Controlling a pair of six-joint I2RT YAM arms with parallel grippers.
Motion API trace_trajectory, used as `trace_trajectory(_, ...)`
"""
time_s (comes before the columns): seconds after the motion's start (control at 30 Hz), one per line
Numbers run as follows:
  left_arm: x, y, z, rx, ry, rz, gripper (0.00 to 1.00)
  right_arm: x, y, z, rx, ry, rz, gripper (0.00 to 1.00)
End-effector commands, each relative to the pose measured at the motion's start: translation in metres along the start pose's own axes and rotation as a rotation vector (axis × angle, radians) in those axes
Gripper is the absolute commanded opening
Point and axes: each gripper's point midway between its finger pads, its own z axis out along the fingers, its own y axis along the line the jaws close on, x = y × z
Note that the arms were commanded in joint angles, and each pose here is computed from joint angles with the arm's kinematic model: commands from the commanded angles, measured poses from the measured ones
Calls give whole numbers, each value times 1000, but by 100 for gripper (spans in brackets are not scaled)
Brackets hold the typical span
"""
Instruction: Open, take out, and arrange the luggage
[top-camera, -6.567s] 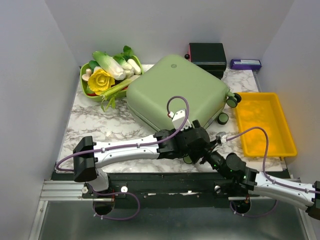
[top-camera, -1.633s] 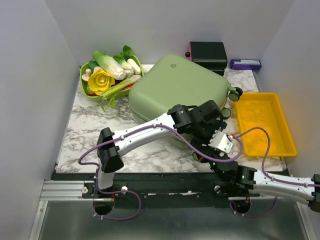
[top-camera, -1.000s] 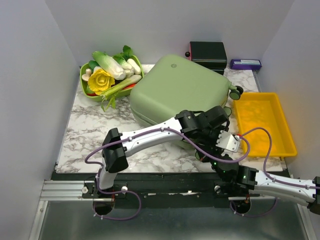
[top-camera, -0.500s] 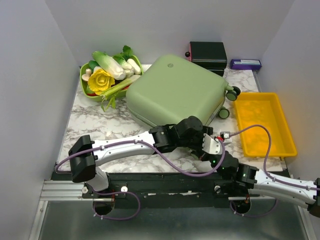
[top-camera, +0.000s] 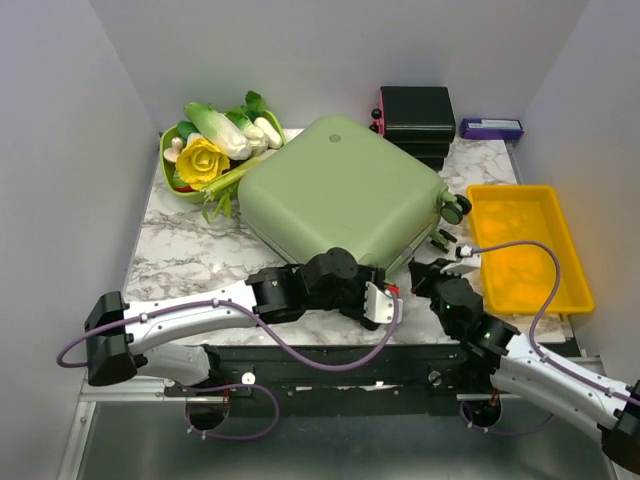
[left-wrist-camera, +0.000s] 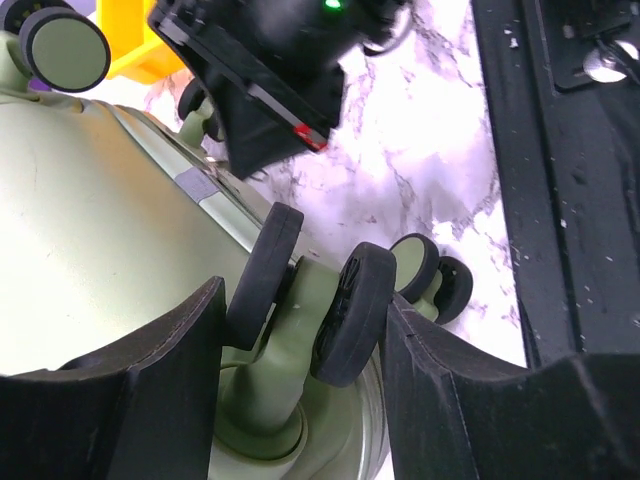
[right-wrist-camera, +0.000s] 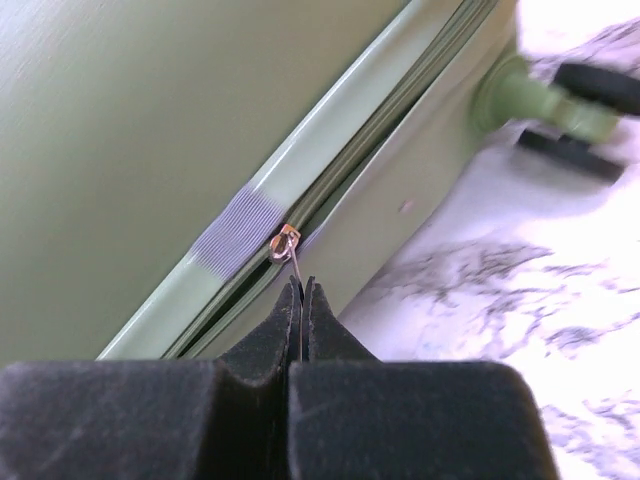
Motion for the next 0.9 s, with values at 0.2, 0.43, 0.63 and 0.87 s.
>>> trace_trajectory(0.2, 31, -5, -56, -169, 26, -459, 0, -36, -71, 23, 302, -105, -92, 1)
trace_trajectory(0.43, 34, -13, -89, -210, -46, -549, 0, -40, -93, 24, 359, -130, -3, 1)
trace_trajectory(0.63, 40, -26, -104, -218, -108, -618, 0, -35, -89, 28, 281, -129, 41, 1)
trace_trajectory(0.87, 42, -28, -117, -248, -149, -674, 0, -40, -92, 38, 226, -118, 76, 1)
